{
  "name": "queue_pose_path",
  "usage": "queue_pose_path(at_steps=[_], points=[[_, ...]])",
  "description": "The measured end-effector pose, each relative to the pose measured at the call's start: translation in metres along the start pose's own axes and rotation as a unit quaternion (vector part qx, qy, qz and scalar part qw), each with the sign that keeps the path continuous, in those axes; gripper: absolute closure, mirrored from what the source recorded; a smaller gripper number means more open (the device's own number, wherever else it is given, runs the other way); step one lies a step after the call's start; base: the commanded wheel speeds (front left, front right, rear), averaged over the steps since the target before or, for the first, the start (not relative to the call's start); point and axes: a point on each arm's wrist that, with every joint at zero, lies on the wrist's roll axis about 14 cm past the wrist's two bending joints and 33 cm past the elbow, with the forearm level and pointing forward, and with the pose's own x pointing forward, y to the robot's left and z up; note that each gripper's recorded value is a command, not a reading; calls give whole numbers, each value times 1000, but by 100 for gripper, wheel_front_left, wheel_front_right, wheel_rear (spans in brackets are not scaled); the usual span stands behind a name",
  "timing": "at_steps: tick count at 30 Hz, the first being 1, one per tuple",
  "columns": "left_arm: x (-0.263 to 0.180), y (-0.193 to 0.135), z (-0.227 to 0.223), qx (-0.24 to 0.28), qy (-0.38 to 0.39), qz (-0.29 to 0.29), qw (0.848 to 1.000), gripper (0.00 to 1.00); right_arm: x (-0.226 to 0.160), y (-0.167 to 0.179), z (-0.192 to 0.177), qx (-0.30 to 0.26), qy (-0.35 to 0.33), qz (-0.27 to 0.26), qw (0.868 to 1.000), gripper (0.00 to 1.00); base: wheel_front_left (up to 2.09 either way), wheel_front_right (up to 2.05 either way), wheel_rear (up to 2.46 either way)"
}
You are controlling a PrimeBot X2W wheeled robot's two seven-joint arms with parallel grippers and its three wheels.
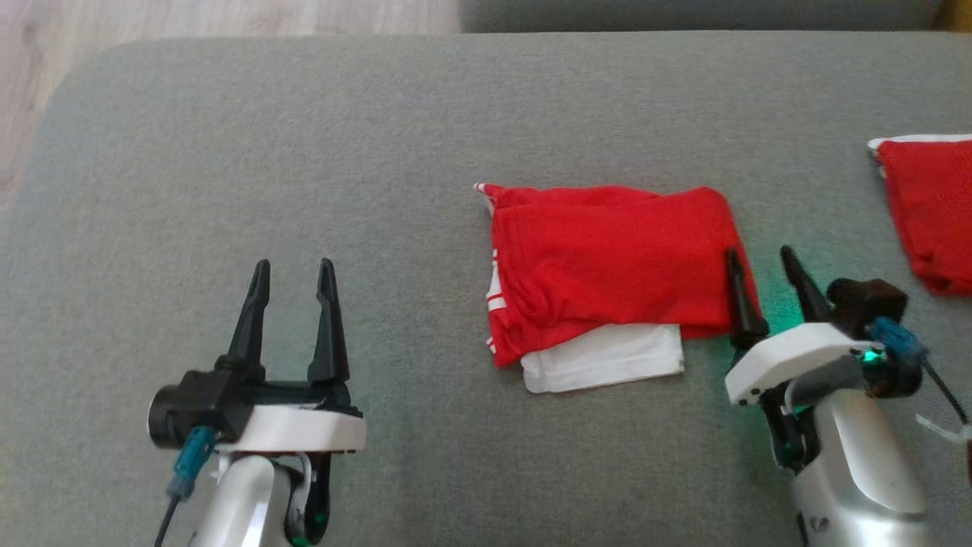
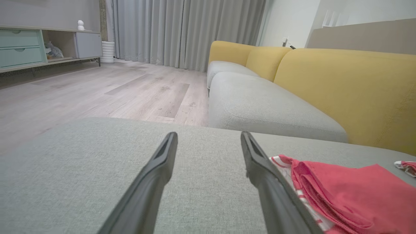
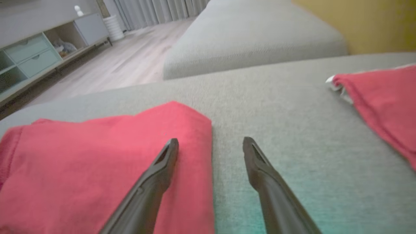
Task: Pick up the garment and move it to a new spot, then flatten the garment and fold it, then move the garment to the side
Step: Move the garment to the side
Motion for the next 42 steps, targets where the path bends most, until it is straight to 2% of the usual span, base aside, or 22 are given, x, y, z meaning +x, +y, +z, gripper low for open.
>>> queue_pose_path(at_steps=[4, 8, 10, 11, 20, 25, 33, 41, 42], points=[[-3, 6, -3, 2, 6, 10, 1000, 0, 6, 6, -38, 6, 84, 7, 996, 0, 0, 0, 0], [-5, 11, -5, 4, 8, 16, 1000, 0, 17, 14, -44, -5, 108, 22, 994, 0, 0, 0, 0], [-6, 12, -5, 4, 8, 18, 1000, 0, 23, 17, -43, -24, 117, 30, 992, 84, 0, 0, 0], [-5, 12, -4, 4, 7, 19, 1000, 0, 24, 18, -42, -35, 119, 34, 992, 100, 0, 0, 0], [-2, -6, 10, 14, -14, -10, 1000, 0, 14, 21, -29, -98, 89, 46, 990, 100, 0, 0, 0], [-1, -31, 16, 15, -23, -48, 998, 0, 0, 2, -10, -149, 61, 37, 986, 100, 0, 0, 0], [6, -77, 13, 9, -22, -113, 993, 0, -19, -69, 41, -245, 31, -17, 969, 100, 0, 0, 0], [37, -91, 5, -1, -19, -131, 991, 0, -29, -169, 82, -312, 55, -111, 942, 100, 0, 0, 0], [42, -91, -3, -3, -9, -131, 991, 0, -32, -195, 91, -325, 63, -139, 933, 100, 0, 0, 0]])
